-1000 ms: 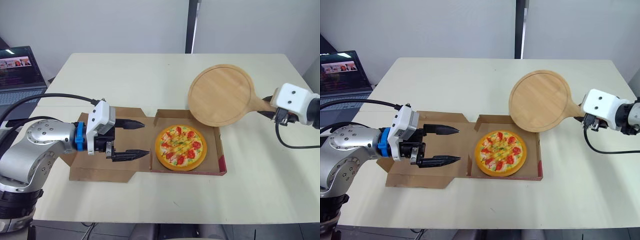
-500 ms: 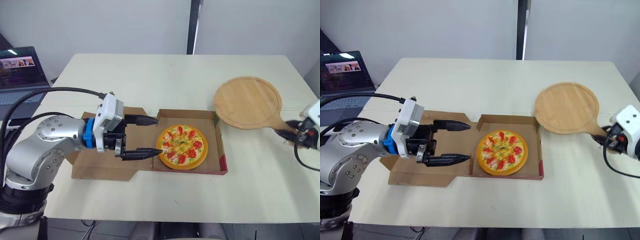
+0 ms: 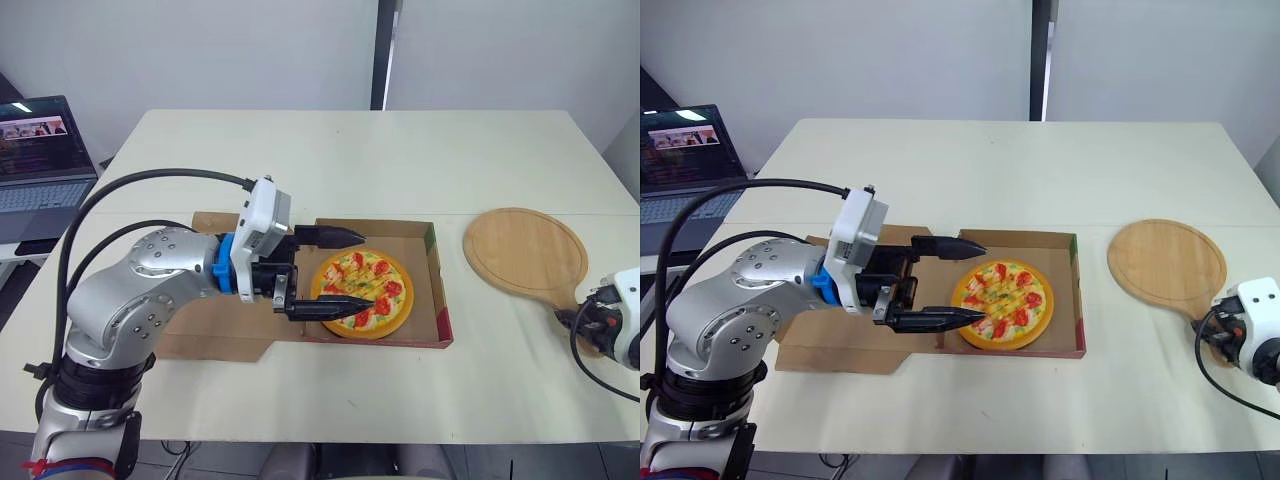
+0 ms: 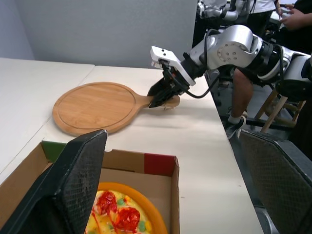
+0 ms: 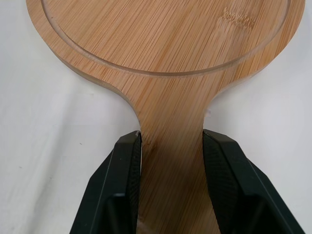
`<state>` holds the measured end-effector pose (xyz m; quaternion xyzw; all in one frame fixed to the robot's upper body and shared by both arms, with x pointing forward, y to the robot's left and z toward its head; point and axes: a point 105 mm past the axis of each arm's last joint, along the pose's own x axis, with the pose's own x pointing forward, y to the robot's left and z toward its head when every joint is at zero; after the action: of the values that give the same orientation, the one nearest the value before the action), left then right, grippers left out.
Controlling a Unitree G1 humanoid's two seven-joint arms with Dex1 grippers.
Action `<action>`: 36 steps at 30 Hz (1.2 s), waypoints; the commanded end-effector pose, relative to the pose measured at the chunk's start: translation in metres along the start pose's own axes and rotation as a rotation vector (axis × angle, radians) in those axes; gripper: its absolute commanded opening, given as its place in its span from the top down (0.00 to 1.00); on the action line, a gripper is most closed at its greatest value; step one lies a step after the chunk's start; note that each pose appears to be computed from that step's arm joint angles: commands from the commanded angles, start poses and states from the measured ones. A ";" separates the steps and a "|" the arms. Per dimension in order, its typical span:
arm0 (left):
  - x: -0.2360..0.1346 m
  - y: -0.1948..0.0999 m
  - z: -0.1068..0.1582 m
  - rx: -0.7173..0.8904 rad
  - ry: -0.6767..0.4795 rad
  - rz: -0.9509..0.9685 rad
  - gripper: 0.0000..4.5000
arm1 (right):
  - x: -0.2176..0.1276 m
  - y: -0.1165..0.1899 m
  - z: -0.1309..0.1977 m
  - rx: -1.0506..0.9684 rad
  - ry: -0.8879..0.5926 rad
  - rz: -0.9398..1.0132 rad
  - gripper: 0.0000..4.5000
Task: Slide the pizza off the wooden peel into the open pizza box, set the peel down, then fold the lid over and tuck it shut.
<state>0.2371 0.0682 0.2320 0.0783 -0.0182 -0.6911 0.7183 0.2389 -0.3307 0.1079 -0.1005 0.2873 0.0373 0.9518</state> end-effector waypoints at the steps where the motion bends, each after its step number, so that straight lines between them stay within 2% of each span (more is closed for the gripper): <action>1: 0.005 0.000 0.002 0.059 0.007 0.023 0.00 | -0.004 -0.007 0.005 0.000 -0.022 -0.065 0.65; 2: 0.006 0.002 0.002 0.063 0.010 0.034 0.00 | -0.004 -0.007 0.003 0.008 -0.014 -0.069 0.65; 5: 0.006 0.005 0.002 0.073 0.009 0.053 0.00 | -0.007 -0.007 0.001 0.004 -0.004 -0.059 0.43; 10: -0.003 0.011 0.001 0.074 0.012 0.115 0.00 | -0.030 -0.014 0.012 -0.139 -0.002 -0.009 0.03; 11: -0.006 0.013 0.000 0.073 0.013 0.136 0.00 | -0.034 -0.015 0.020 -0.170 -0.019 0.006 0.01; 15: -0.025 0.025 -0.003 0.068 0.001 0.264 0.00 | -0.041 0.002 0.055 -0.305 -0.130 0.138 0.01; 18: -0.051 0.027 -0.012 0.004 -0.018 0.387 0.00 | -0.035 0.039 0.094 -0.402 -0.298 0.289 0.01; 21: -0.069 0.021 -0.019 -0.062 -0.043 0.442 0.00 | -0.028 0.064 0.118 -0.477 -0.395 0.370 0.01; 26: -0.125 0.008 -0.045 -0.238 -0.083 0.738 0.00 | -0.029 0.137 0.161 -0.667 -0.603 0.693 0.01; 29: -0.145 -0.005 -0.054 -0.364 -0.154 0.845 0.00 | -0.029 0.160 0.169 -0.708 -0.601 0.820 0.01; 31: -0.159 -0.019 -0.063 -0.511 -0.241 0.902 0.00 | -0.029 0.175 0.175 -0.701 -0.586 0.921 0.01; 33: -0.173 -0.040 -0.071 -0.702 -0.376 0.940 0.00 | -0.031 0.192 0.181 -0.723 -0.592 1.019 0.01; 36: -0.186 -0.062 -0.080 -0.870 -0.480 1.036 0.00 | -0.033 0.208 0.183 -0.755 -0.602 1.101 0.01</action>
<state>0.1831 0.2532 0.1479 -0.3598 0.0900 -0.2174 0.9029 0.2878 -0.0945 0.2352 -0.2437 0.0016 0.6161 0.7490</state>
